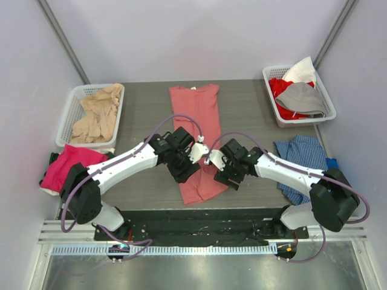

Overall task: Fold and stack the t-shirts
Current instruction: Fold the tshirt

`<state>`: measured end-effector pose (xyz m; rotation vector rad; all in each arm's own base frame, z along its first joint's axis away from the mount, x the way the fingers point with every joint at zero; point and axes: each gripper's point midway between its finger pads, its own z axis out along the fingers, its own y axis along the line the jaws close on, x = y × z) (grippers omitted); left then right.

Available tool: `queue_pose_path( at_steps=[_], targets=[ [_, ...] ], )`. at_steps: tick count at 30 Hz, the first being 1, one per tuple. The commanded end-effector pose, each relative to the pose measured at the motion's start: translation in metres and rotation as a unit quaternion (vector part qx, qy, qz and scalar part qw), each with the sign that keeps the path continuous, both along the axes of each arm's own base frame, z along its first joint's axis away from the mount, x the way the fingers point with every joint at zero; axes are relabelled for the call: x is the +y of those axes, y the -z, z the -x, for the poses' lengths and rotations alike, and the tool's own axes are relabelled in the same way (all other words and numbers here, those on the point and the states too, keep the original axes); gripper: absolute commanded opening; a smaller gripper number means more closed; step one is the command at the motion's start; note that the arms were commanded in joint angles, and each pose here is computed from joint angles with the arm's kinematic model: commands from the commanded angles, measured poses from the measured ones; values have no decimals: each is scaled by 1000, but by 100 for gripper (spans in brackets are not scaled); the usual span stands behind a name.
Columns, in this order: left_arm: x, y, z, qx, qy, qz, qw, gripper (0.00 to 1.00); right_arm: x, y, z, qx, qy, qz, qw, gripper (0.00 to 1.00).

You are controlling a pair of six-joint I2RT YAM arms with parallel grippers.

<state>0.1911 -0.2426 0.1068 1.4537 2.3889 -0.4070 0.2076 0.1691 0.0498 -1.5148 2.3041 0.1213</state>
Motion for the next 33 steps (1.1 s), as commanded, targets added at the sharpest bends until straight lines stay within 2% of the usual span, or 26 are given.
queue_pose_path(
  at_steps=[1, 7, 9, 14, 17, 22, 33],
  targets=[
    [9, 19, 42, 68, 57, -29, 996, 57, 17, -11, -19, -23, 17, -45, 999, 75],
    [-7, 35, 59, 131, 33, 1, 991, 57, 10, -14, -31, -29, 39, -58, 997, 74],
    [-16, 29, 67, 153, 25, 31, 987, 56, 5, -18, -36, -33, 50, -72, 996, 73],
    [-27, 22, 68, 155, 5, 76, 985, 55, -9, -24, -42, -33, 76, -113, 990, 73],
    [-24, 26, 62, 156, -30, 70, 985, 56, -12, -28, -44, -31, 84, -127, 988, 73],
    [-12, 33, 36, 123, -72, 45, 989, 56, -18, -32, -47, -41, 92, -132, 986, 73],
    [-16, 55, 0, 63, -63, 15, 996, 56, -16, -41, -49, -47, 100, -142, 984, 73]
  ],
)
